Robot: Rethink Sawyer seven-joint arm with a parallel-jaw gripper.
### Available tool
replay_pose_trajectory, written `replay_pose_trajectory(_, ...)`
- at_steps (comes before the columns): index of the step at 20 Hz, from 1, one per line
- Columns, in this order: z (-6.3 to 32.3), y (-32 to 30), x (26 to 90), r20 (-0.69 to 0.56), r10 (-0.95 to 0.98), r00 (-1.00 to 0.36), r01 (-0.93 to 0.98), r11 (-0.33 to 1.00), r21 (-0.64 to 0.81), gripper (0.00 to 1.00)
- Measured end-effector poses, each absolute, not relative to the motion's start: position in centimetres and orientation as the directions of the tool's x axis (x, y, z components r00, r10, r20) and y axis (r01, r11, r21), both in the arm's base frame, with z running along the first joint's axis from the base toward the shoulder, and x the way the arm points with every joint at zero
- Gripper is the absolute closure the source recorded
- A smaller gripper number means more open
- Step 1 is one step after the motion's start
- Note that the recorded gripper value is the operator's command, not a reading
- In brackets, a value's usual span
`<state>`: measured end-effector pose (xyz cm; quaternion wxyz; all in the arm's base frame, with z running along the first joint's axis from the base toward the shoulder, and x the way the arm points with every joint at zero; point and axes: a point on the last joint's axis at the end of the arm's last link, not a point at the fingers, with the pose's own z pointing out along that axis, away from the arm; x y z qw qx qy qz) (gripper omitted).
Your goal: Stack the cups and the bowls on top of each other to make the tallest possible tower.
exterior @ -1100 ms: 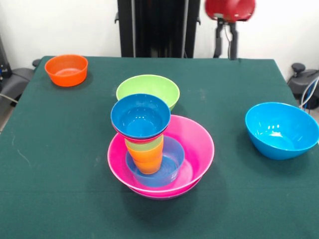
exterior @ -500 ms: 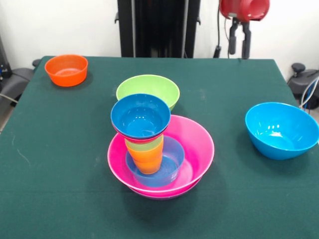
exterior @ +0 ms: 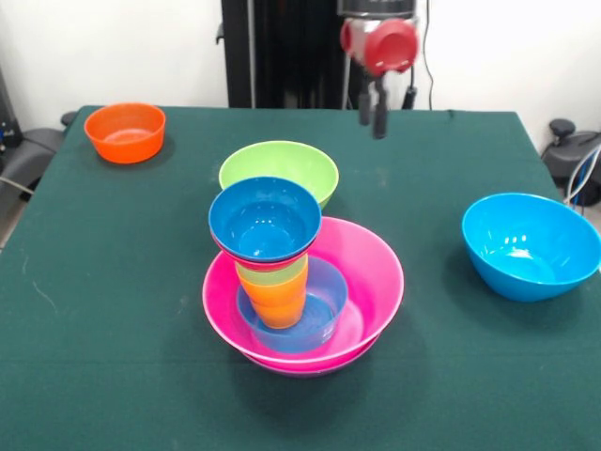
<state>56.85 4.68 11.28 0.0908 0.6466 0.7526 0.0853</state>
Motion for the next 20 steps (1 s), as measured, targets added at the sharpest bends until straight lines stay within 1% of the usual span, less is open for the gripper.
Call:
replay_pose_trajectory(9, 8.6, 1.8, 56.4, -0.059, 0.99, -0.129, 0.959, 0.139, 0.247, 0.0)
replay_pose_trajectory(20, 6.9, 2.7, 56.1, -0.056, 0.988, -0.143, 0.957, 0.152, 0.246, 0.0)
